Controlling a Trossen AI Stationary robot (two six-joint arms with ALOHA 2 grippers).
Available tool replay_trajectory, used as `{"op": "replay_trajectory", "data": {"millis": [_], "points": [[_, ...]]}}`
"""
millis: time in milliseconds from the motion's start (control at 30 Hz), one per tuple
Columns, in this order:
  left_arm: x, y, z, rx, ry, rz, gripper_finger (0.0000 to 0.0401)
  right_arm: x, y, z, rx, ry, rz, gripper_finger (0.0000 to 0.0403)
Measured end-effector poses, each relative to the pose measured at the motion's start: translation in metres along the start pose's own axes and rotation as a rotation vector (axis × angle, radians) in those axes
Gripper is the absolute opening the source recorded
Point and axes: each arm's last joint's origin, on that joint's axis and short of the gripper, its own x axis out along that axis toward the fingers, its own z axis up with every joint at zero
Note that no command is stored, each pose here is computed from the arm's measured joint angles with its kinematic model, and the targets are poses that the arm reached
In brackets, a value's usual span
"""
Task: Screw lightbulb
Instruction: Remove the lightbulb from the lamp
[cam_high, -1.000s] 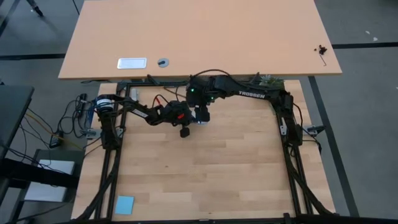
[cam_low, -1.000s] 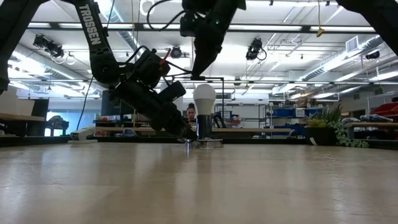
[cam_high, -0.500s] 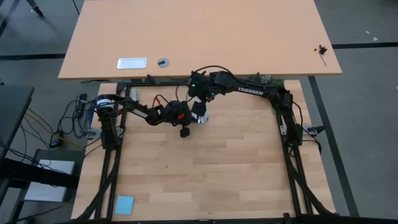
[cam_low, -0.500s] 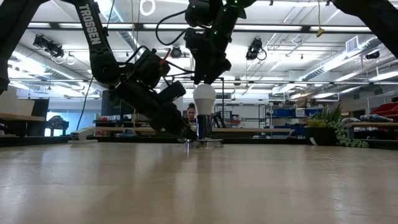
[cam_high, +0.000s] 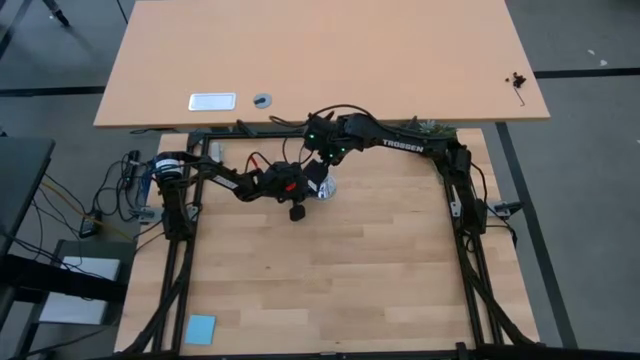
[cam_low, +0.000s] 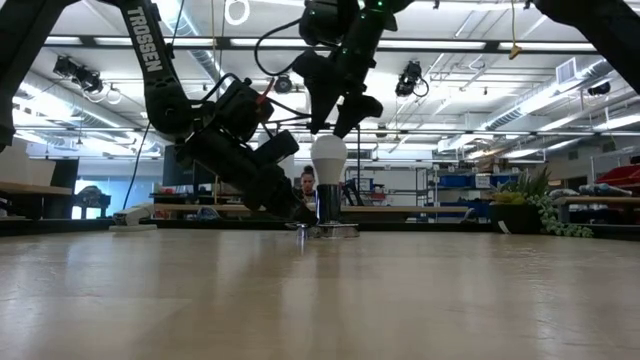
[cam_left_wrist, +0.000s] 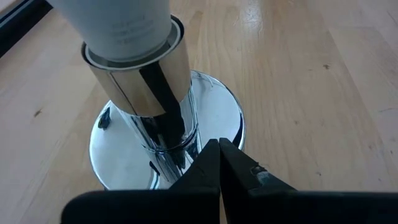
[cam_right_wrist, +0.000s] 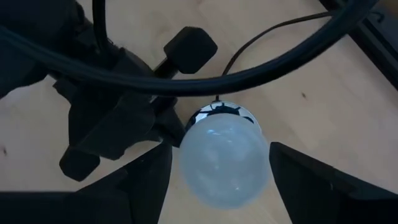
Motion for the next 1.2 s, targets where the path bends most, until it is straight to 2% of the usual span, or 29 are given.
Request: {"op": "replay_trajectory", "data": {"millis": [200,433,567,700,900,967,1033,1200], "points": [[0.0,0.0,0.0,0.001,0.0,0.0,0.0001,0.003,0.0,-0.001,-0.005,0.0,-0.003,0.0267],[0.0,0.0,0.0,0.001,0.0,0.0,0.0001,0.01,-0.002,-0.006,-0.095,0.021,-0.01,0.0263],[0.0,0.0,0.0,0.001,0.0,0.0,0.0001,0.011,-0.003,-0.005,-0.184,0.013,-0.008,0.0246],[0.0,-0.001,0.0,0.001,0.0,0.0,0.0001,0.011,-0.01,0.0,-0.336,-0.005,-0.004,0.023],[0.0,-0.001,0.0,0.003,0.0,0.0,0.0001,0.011,-0.02,0.007,-0.731,-0.045,0.014,0.0227],[0.0,-0.001,0.0,0.006,0.0,0.0,0.0001,0.011,-0.022,0.008,-0.809,-0.059,0.043,0.0227],[0.0,-0.001,0.0,0.005,0.0,0.0,0.0001,0.012,-0.02,0.009,-0.819,-0.076,0.071,0.0227],[0.0,-0.001,0.0,0.005,0.0,-0.001,0.0001,0.006,-0.004,0.01,-0.688,-0.104,0.079,0.0227]]}}
